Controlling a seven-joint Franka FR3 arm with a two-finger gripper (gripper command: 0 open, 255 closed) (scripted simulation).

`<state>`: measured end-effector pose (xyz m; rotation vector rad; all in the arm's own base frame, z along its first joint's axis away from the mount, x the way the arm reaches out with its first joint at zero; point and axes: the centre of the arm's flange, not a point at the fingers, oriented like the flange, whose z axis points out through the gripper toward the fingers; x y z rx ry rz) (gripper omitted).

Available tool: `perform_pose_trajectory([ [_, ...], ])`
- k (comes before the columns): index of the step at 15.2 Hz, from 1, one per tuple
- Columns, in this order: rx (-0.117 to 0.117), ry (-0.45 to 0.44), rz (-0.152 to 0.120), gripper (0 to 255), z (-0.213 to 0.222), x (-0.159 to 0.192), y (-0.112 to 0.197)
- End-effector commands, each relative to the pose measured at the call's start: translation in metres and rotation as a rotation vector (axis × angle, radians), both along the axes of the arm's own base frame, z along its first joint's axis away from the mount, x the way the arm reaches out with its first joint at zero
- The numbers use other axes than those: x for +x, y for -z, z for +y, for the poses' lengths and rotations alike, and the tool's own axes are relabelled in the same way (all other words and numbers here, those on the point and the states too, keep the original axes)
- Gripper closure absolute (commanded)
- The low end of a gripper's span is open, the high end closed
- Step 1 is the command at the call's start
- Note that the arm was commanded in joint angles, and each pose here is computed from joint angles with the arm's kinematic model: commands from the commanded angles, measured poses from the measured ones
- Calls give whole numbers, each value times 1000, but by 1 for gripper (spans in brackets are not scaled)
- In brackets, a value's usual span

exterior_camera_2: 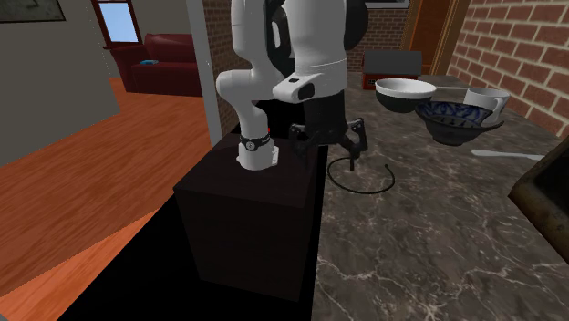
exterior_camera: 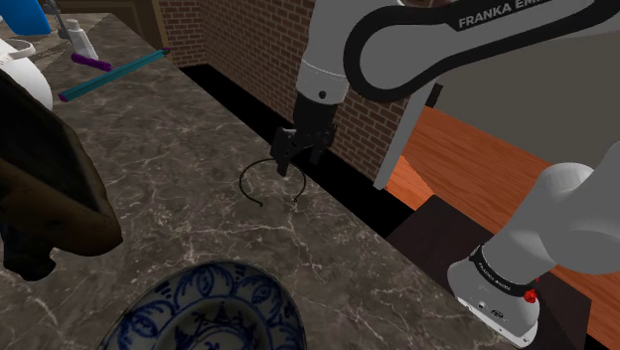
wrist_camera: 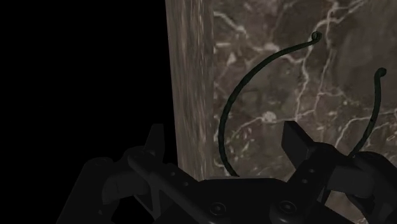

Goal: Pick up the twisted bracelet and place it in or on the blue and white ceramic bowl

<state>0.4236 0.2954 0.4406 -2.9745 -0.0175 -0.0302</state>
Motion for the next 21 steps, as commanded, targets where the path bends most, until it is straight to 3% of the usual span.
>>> perform_pose_trajectory([
  [1,0,0,0,0,0,0,2],
  [6,0,0,0,0,0,0,2],
  [7,0,0,0,255,0,0,2],
  [16,0,0,0,255,0,0,2],
  [21,0,0,0,255,0,0,-24],
])
